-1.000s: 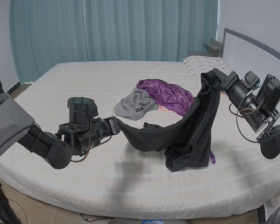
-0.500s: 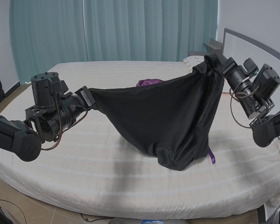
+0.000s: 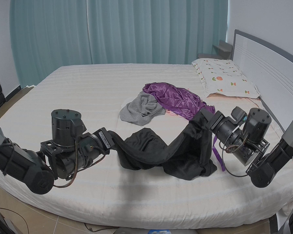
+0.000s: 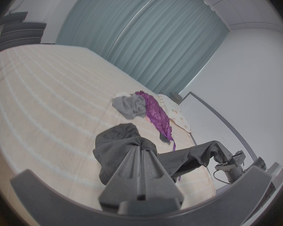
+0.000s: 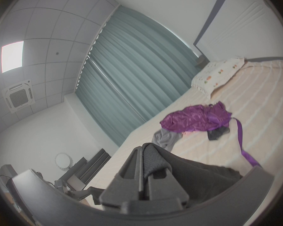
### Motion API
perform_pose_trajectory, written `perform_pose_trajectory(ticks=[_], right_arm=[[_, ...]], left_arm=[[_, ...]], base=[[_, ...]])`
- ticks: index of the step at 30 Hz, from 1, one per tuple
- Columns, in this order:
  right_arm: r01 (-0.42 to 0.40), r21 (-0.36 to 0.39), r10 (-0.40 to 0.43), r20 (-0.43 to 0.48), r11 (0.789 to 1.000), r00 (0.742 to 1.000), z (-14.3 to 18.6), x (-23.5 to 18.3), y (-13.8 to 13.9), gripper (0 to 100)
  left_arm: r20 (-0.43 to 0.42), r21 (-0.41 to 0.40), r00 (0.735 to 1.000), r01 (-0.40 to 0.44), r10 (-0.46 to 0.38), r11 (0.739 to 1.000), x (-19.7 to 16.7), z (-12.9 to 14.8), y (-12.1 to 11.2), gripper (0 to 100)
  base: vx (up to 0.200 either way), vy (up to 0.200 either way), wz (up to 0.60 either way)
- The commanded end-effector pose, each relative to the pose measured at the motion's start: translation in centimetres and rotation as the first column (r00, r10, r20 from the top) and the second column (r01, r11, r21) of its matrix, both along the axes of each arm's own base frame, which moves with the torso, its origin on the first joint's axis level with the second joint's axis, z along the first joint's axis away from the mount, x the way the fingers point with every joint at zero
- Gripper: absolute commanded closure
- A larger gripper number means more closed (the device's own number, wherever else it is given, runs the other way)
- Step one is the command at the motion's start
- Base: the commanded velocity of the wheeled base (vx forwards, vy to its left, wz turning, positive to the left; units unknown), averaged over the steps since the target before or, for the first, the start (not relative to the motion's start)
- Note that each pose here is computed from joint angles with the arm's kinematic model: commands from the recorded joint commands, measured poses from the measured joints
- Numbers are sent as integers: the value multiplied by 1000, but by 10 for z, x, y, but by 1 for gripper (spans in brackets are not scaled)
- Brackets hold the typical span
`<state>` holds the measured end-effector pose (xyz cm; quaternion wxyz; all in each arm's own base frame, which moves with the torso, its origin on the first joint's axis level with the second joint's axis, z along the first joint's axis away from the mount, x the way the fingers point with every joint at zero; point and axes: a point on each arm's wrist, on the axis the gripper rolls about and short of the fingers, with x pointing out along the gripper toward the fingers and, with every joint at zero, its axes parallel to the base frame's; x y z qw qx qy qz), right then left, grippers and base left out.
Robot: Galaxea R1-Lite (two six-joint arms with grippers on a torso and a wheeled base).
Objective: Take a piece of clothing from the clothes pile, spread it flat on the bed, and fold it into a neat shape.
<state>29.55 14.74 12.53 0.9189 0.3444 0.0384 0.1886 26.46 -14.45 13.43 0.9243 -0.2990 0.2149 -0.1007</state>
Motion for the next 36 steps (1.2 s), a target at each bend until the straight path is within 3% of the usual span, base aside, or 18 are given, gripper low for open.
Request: perform_pose_trajectory(ticks=[1,9,16,33,36], right_arm=[[-26,-26,24,-72,999,997,-20,-8,5,100],[-19,-6,18,-142,1000,990,-32,-16,-1,100],[-17,-17,13,-181,1000,983,-39,-22,-5,100],[-8,-7,7,-177,1000,984,-37,-23,-5,100],[-11,-8,10,-180,1000,984,-38,-23,-4,100]], left_arm=[[-92,13,996,15,-14,1000,3,-27,-8,100],[-151,-7,988,38,-39,999,-4,-40,-10,100],[-153,-10,987,57,-58,998,-12,-46,-11,100],[-141,-14,989,41,-42,999,-5,-52,-12,100],[-138,-46,990,21,-27,999,-3,-50,-12,100]], base=[[0,0,0],[0,0,0],[-29,0,0],[-24,0,0],[0,0,0]])
